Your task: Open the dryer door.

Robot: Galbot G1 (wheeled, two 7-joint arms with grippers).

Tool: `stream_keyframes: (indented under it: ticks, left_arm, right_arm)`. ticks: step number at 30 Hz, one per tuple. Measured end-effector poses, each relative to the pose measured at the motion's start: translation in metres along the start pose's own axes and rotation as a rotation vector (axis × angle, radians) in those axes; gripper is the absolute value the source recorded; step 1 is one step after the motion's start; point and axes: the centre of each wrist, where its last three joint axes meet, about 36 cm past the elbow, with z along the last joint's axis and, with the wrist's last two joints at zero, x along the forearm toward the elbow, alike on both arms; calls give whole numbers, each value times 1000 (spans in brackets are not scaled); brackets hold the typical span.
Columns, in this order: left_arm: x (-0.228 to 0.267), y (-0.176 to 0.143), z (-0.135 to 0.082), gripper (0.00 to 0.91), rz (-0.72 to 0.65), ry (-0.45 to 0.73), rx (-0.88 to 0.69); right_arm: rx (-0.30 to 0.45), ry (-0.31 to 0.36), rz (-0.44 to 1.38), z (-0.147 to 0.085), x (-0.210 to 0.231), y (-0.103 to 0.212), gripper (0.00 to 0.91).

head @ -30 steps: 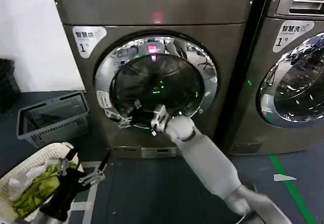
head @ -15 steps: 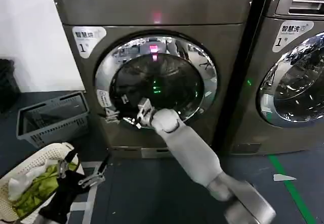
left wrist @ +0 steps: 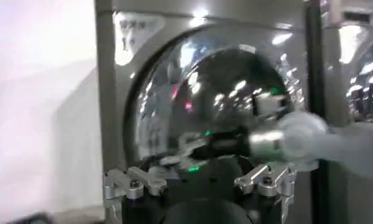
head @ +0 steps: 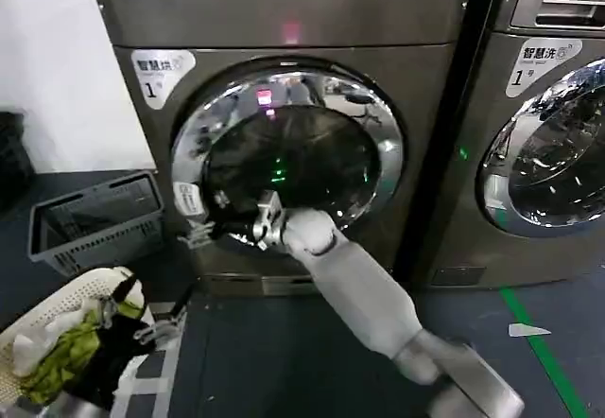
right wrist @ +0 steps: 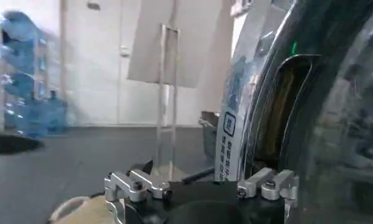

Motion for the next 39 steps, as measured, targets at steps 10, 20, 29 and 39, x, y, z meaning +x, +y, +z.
stream_keyframes:
  ticks: [10,20,29,39]
  left_arm:
    - [-7,49,-8,907,-135,84,31]
    - [-28,67,-4,907,-24,-4,5]
    - [-45,76,-12,907,30,-29,-32]
    - [-61,73,-26,907,226,-57,-1]
  right_arm:
    - [0,3,-151,3,40,11,907]
    - [-33,-21,-255,-13,79,22,907]
    - [-51,-51,-393,-11,116,36,907]
    - [-65,-56,-513,-6,169,51,907]
